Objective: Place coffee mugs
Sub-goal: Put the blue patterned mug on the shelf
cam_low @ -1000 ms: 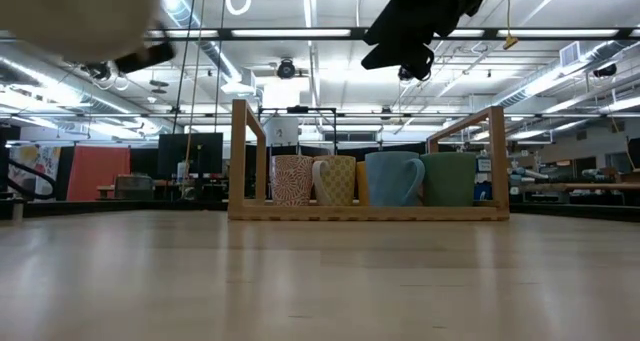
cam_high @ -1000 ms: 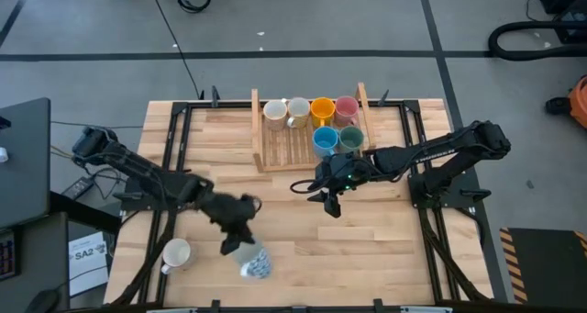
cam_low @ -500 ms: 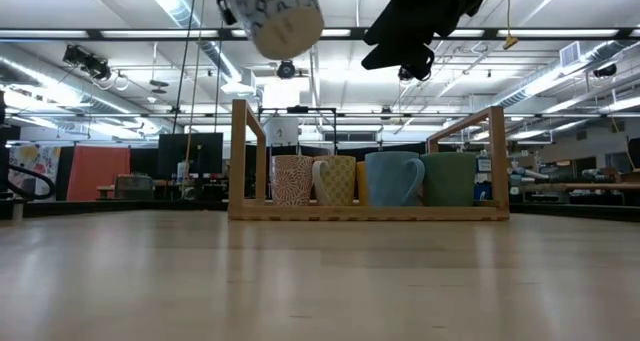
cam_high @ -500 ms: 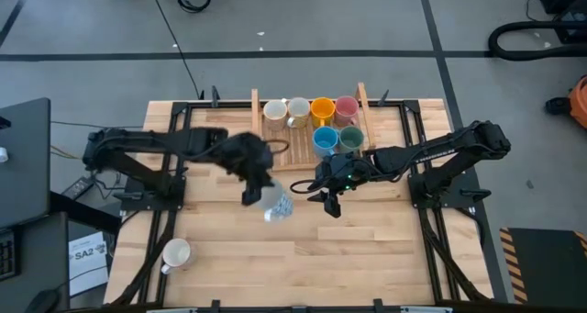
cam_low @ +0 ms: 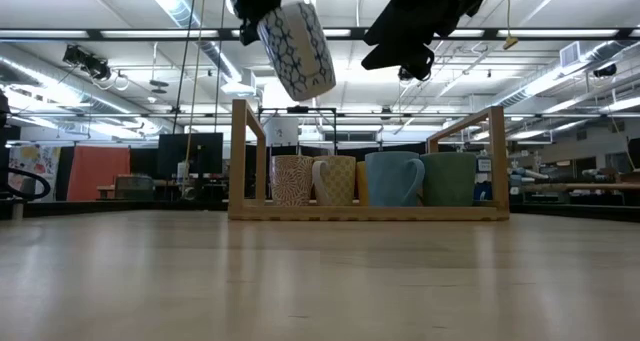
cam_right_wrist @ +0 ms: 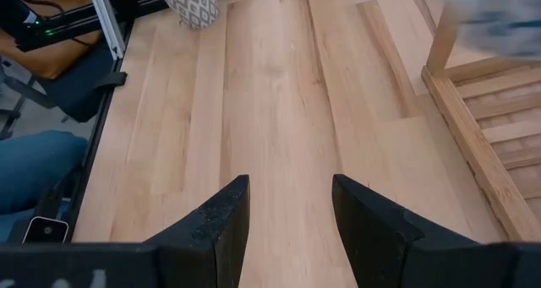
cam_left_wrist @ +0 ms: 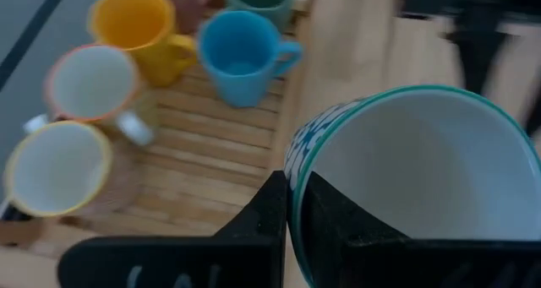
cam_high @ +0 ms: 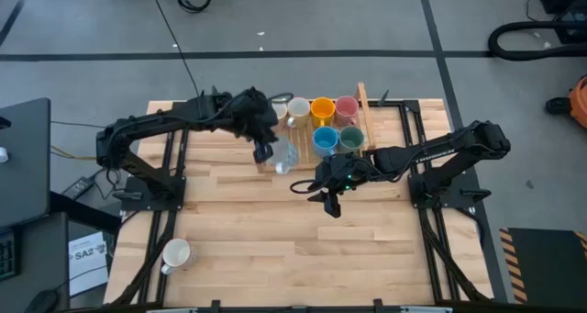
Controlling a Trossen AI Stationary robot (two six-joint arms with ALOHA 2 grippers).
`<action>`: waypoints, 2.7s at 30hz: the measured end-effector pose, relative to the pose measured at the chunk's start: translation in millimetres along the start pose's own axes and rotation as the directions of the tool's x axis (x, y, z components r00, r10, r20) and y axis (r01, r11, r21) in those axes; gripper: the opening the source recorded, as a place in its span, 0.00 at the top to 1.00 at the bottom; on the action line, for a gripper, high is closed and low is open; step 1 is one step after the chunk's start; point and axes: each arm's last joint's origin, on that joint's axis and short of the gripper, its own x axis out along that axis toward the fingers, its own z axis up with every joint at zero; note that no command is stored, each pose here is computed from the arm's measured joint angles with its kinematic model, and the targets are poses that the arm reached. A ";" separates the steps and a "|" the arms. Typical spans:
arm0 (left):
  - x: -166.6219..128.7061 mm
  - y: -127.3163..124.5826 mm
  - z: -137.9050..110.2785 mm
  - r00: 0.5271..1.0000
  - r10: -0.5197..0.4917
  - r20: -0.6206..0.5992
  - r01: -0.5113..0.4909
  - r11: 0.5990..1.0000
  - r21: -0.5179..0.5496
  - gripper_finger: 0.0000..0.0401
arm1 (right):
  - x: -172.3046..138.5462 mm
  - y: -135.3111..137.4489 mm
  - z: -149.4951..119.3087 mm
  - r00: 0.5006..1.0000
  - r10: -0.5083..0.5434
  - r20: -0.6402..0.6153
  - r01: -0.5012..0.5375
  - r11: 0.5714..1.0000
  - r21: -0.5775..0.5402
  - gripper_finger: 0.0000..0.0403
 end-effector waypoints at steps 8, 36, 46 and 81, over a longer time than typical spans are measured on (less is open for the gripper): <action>0.8 27.8 -1.3 0.998 0.062 -0.012 -0.062 0.998 -0.026 0.93 | 0.0 0.0 0.0 1.000 0.000 0.000 0.000 1.000 0.000 0.57; 61.5 76.2 -4.8 0.979 0.174 -0.110 -0.170 0.984 0.048 0.93 | 0.0 0.0 0.0 1.000 0.000 0.000 0.000 1.000 0.000 0.57; 92.8 79.4 -18.7 0.955 0.155 -0.252 -0.143 0.988 0.063 0.92 | 0.0 0.0 0.0 1.000 0.000 0.000 0.000 1.000 0.000 0.57; 129.1 82.7 -32.3 0.916 0.175 -0.360 -0.133 0.981 0.139 0.90 | 0.0 0.0 0.0 1.000 0.000 0.000 0.000 1.000 0.000 0.57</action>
